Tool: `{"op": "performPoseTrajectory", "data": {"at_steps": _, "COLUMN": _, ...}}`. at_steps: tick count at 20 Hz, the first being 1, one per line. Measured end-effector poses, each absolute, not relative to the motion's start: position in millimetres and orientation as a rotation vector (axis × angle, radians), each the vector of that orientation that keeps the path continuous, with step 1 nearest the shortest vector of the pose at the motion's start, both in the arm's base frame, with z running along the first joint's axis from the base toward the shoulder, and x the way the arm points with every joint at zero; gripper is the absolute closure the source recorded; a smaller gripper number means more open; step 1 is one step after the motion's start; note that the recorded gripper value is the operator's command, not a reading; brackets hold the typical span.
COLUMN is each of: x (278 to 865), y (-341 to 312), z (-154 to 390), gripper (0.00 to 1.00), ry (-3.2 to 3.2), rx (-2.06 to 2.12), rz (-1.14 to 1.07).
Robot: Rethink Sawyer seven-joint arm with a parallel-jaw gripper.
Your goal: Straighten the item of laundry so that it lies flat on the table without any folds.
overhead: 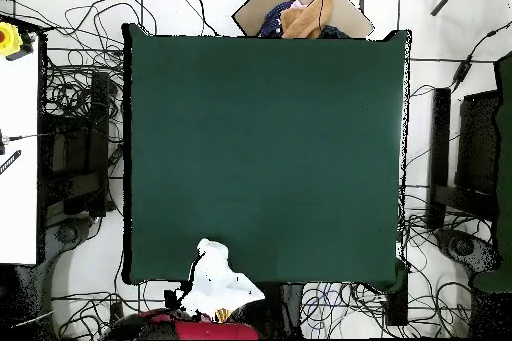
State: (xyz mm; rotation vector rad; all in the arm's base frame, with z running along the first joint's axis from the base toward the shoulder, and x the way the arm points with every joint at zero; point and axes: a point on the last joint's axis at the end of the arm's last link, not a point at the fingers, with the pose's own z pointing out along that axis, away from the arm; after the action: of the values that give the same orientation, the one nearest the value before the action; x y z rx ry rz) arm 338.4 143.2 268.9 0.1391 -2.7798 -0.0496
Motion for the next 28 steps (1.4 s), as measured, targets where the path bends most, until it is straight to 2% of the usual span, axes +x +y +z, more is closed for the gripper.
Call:
{"op": "performPoseTrajectory", "data": {"at_steps": 3, "x": 335, "y": 140, "z": 242, "gripper": 1.0, "ry": -2.706, "rx": 0.021, "rz": -0.126}}
{"op": "performPoseTrajectory", "data": {"at_steps": 9, "x": 320, "y": 128, "z": 193, "gripper": 1.0, "ry": -2.622, "rx": -0.045, "rz": -0.127}}
{"op": "performPoseTrajectory", "data": {"at_steps": 17, "x": 304, "y": 119, "z": 160, "gripper": 1.0, "ry": -2.479, "rx": -0.092, "rz": -0.145}}
{"op": "performPoseTrajectory", "data": {"at_steps": 23, "x": 300, "y": 112, "z": 157, "gripper": 1.0, "ry": -2.429, "rx": -0.123, "rz": -0.164}}
{"op": "performPoseTrajectory", "data": {"at_steps": 28, "x": 294, "y": 121, "z": 187, "gripper": 1.0, "ry": -2.345, "rx": -0.097, "rz": -0.188}}
